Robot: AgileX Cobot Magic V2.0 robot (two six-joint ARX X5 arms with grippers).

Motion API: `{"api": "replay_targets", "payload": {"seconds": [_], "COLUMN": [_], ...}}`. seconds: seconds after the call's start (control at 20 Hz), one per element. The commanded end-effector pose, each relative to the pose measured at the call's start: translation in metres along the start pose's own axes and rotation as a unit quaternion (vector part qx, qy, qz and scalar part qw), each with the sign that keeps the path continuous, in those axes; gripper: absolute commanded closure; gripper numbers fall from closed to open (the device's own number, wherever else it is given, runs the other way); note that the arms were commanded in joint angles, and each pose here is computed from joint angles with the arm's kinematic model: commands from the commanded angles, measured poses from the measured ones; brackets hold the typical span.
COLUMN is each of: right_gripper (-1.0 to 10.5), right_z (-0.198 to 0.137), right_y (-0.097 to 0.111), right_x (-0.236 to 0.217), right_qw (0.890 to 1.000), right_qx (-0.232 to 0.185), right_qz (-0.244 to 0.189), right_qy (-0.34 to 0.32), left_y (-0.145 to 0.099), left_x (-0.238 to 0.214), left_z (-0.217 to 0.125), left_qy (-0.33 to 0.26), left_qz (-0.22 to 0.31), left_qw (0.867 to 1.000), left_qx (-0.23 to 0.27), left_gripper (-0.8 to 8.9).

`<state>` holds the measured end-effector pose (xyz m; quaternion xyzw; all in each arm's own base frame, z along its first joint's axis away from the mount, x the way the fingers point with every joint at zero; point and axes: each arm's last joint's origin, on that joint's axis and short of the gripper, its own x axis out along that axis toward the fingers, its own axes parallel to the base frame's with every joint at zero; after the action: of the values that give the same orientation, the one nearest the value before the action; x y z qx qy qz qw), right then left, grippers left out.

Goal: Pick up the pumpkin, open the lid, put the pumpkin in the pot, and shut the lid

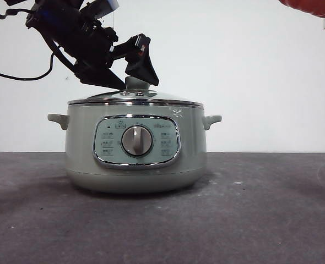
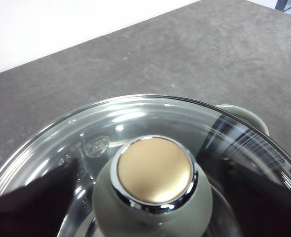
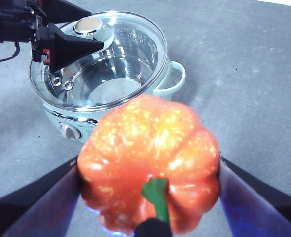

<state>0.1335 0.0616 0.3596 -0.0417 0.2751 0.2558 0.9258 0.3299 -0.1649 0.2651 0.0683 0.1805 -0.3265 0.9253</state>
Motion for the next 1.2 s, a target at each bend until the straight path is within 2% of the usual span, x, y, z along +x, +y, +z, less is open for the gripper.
{"api": "replay_targets", "payload": {"seconds": [0.05,0.1,0.25,0.35,0.4,0.9,1.2], "right_gripper": [9.6,9.6,9.6,9.6,9.6,9.6,9.6], "right_z": [0.0,0.0,0.0,0.0,0.0,0.0,0.001], "right_y": [0.0,0.0,0.0,0.0,0.0,0.0,0.0], "right_x": [0.0,0.0,0.0,0.0,0.0,0.0,0.005], "right_qw": [1.0,1.0,1.0,1.0,1.0,1.0,1.0], "right_qx": [0.004,0.004,0.004,0.004,0.004,0.004,0.005], "right_qz": [0.001,0.001,0.001,0.001,0.001,0.001,0.001], "right_qy": [-0.002,-0.002,-0.002,-0.002,-0.002,0.001,0.007], "left_y": [-0.001,-0.001,-0.001,-0.001,-0.001,-0.001,-0.005], "left_x": [0.004,0.006,0.008,0.008,0.008,-0.001,-0.049], "left_z": [-0.003,-0.004,-0.007,-0.006,-0.005,0.007,0.042], "left_qy": [0.003,0.006,0.012,0.008,0.004,-0.03,-0.095], "left_qz": [-0.002,-0.003,-0.004,-0.004,-0.003,0.001,0.013], "left_qw": [1.0,1.0,1.0,1.0,1.0,0.999,0.995], "left_qx": [0.007,0.006,0.004,0.005,0.006,0.013,0.025], "left_gripper": [4.72,5.25,5.61,7.56,8.16,8.22,8.22]}}
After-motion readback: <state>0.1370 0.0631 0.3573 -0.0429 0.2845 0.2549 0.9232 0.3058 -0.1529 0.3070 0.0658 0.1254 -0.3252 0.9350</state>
